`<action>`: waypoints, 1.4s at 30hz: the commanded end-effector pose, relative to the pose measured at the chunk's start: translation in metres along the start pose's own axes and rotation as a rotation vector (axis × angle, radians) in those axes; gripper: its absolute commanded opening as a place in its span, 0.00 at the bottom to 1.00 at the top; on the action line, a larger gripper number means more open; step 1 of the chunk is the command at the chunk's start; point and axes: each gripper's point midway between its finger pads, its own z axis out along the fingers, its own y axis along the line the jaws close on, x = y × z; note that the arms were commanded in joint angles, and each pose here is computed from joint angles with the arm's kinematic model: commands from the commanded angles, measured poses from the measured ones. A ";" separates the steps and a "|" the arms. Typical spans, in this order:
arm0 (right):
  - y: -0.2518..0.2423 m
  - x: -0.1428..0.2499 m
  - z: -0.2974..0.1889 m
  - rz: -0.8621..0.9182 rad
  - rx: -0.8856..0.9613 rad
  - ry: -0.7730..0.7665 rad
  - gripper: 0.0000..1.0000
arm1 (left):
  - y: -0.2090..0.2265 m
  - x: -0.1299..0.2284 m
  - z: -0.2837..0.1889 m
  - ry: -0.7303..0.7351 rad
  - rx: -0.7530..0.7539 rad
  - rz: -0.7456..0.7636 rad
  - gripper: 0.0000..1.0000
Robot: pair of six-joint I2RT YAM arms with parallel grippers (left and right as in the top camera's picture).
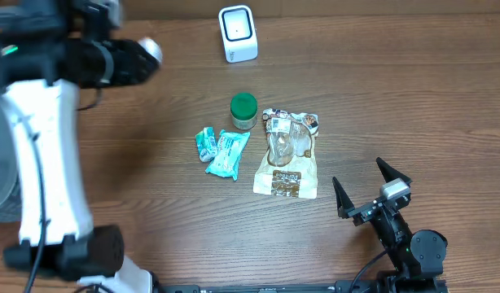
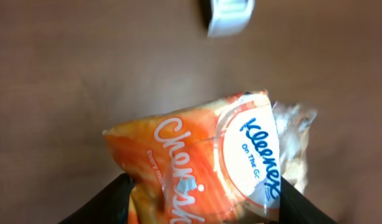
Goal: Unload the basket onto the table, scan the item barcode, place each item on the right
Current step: 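Lift the orange tissue pack out of the basket with the left gripper, then release the orange tissue pack left of the blue tissue pack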
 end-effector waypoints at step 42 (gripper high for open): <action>0.001 0.001 0.000 0.005 -0.004 -0.007 1.00 | -0.001 0.051 0.000 0.044 -0.180 0.039 0.97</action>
